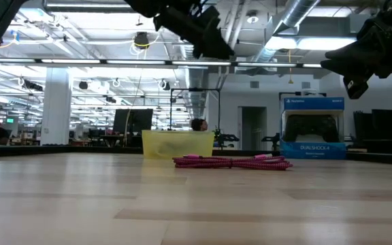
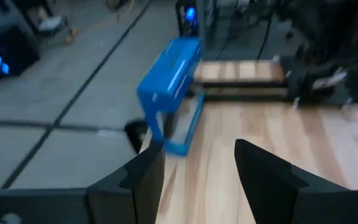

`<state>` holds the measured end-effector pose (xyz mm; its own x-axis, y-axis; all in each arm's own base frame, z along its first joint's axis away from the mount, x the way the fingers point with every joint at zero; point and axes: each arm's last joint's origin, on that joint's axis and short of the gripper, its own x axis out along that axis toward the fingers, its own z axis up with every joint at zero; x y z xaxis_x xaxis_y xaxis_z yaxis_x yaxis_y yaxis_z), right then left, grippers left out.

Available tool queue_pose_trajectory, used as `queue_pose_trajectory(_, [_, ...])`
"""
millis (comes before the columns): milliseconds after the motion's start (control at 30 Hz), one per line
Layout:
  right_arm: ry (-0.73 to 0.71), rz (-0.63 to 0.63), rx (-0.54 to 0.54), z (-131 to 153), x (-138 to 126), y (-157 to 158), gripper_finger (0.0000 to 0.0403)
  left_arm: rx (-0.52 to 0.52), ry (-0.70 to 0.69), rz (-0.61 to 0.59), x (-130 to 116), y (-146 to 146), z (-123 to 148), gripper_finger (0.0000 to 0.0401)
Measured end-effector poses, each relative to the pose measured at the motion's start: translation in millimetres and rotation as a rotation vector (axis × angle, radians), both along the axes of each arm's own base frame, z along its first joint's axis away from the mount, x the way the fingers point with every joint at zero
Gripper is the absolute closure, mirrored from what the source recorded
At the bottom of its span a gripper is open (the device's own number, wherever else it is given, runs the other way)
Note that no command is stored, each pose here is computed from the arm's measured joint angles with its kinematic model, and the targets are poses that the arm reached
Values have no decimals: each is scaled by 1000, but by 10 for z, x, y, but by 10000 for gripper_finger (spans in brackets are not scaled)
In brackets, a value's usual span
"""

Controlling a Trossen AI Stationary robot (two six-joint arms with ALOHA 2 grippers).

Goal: Pick and place USB-C Cables
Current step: Put the pink charger cable into the yellow bin

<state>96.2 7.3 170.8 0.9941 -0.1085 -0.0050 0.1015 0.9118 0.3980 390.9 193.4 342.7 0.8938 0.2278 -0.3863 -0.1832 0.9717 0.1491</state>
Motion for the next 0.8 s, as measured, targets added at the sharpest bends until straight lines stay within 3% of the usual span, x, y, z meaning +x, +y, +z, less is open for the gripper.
queue_pose_trajectory(233, [-1,3,11,0,0,1,284,-28,-169,-85,129,-171,6,217])
queue_pose_trajectory(400, [-1,4,11,0,0,2,284,-3,-235,-37,-10,-289,-146,217])
queue_pose_trajectory(800, [-1,3,9,0,0,1,284,-105,-339,-39,-567,-716,-1054,217])
